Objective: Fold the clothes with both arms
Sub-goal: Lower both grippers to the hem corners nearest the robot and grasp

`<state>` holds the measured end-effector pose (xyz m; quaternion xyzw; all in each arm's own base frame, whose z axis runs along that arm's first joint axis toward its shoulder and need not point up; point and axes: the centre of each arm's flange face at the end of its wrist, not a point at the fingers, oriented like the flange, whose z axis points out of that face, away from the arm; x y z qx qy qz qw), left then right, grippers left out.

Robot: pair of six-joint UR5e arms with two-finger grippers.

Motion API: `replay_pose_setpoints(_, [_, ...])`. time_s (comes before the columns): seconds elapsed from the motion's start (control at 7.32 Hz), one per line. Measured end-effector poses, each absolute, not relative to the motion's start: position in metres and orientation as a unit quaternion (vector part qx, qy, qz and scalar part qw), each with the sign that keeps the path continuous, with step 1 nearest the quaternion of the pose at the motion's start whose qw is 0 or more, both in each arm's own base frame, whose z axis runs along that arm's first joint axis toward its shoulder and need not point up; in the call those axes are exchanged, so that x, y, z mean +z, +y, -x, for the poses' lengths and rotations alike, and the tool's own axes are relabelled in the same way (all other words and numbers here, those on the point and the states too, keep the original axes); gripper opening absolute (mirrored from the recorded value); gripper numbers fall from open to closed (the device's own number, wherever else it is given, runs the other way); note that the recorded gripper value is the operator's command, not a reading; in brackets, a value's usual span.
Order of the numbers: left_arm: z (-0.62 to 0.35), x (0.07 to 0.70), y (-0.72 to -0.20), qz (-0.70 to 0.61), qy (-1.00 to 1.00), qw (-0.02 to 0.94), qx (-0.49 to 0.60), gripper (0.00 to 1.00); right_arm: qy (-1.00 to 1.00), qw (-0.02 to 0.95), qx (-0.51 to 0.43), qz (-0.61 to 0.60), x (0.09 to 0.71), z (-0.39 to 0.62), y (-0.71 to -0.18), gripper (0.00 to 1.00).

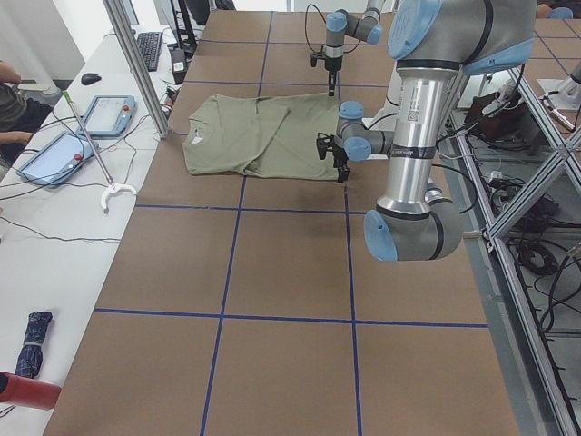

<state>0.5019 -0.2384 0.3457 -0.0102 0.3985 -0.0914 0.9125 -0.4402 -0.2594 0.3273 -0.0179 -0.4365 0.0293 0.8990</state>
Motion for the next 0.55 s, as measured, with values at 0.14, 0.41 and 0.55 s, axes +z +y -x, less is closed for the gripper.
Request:
replay_pose_setpoints(0.14, [-0.5024,0.3465,-0.2381,0.011,0.397,0.913,-0.091,0.42,-0.437,0.899,0.029,0.018,0.3270,0.4399,-0.2596,0.00])
replay_pose_setpoints(0.41, [-0.5026,0.3481,-0.2372,0.013,0.395,0.914,-0.092,0.14,-0.438,0.898,0.029,0.017,0.3260,0.4390,-0.2597,0.00])
replay_pose_setpoints(0.55, [-0.5027,0.3482,-0.2367,0.013,0.394,0.914,-0.091,0.00,-0.438,0.898,0.029,0.017,0.3257,0.4385,-0.2597,0.00])
